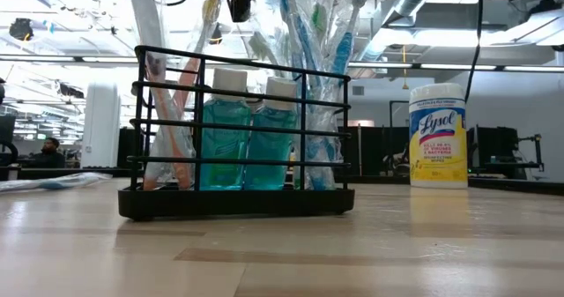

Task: Pick & Place toothbrushing station
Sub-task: Put the violet toothbrush into the mesh organizer, then put the blue toothbrush into the mesh organizer

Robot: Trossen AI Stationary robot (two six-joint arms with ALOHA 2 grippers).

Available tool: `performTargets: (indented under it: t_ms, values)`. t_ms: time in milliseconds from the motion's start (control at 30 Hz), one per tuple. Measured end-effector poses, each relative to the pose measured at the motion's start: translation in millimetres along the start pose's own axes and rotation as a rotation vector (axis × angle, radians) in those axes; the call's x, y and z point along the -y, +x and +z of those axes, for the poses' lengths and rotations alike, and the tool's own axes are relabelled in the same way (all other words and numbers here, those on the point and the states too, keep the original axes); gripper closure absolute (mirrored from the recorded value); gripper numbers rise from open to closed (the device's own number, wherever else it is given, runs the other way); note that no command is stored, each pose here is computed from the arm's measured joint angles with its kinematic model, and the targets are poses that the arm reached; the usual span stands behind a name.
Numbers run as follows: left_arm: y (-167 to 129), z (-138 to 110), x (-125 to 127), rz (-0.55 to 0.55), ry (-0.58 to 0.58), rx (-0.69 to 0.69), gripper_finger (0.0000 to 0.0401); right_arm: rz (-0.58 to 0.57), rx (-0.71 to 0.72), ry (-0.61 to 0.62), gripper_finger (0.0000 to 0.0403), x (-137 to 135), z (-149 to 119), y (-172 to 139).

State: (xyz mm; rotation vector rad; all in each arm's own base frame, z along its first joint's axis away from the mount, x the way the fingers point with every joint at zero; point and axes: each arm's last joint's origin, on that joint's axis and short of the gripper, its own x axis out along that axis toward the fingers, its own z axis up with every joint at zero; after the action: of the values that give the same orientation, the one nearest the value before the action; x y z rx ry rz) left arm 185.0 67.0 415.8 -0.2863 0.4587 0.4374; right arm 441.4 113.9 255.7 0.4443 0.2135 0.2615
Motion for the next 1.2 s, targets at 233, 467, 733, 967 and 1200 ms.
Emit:
performTargets:
  t_ms: [233,467,733,967,1200]
  values:
    - [0,0,0,0.000,-0.004,-0.001,0.0295,0.019,0.017,-0.016,0.0403,-3,1,0]
    - [0,0,0,0.000,-0.004,-0.002,0.0295,0.041,0.010,0.008,0.0380,-3,2,0]
    - [0,0,0,0.000,-0.004,-0.002,0.0295,0.069,-0.009,0.054,0.0316,1,3,0]
    - [0,0,0,0.000,-0.023,-0.003,0.0295,0.086,0.004,0.051,0.0286,0,5,0]
    - [0,-1,0,0.001,-0.023,-0.005,0.0295,0.113,0.045,0.035,0.0270,-5,14,-5]
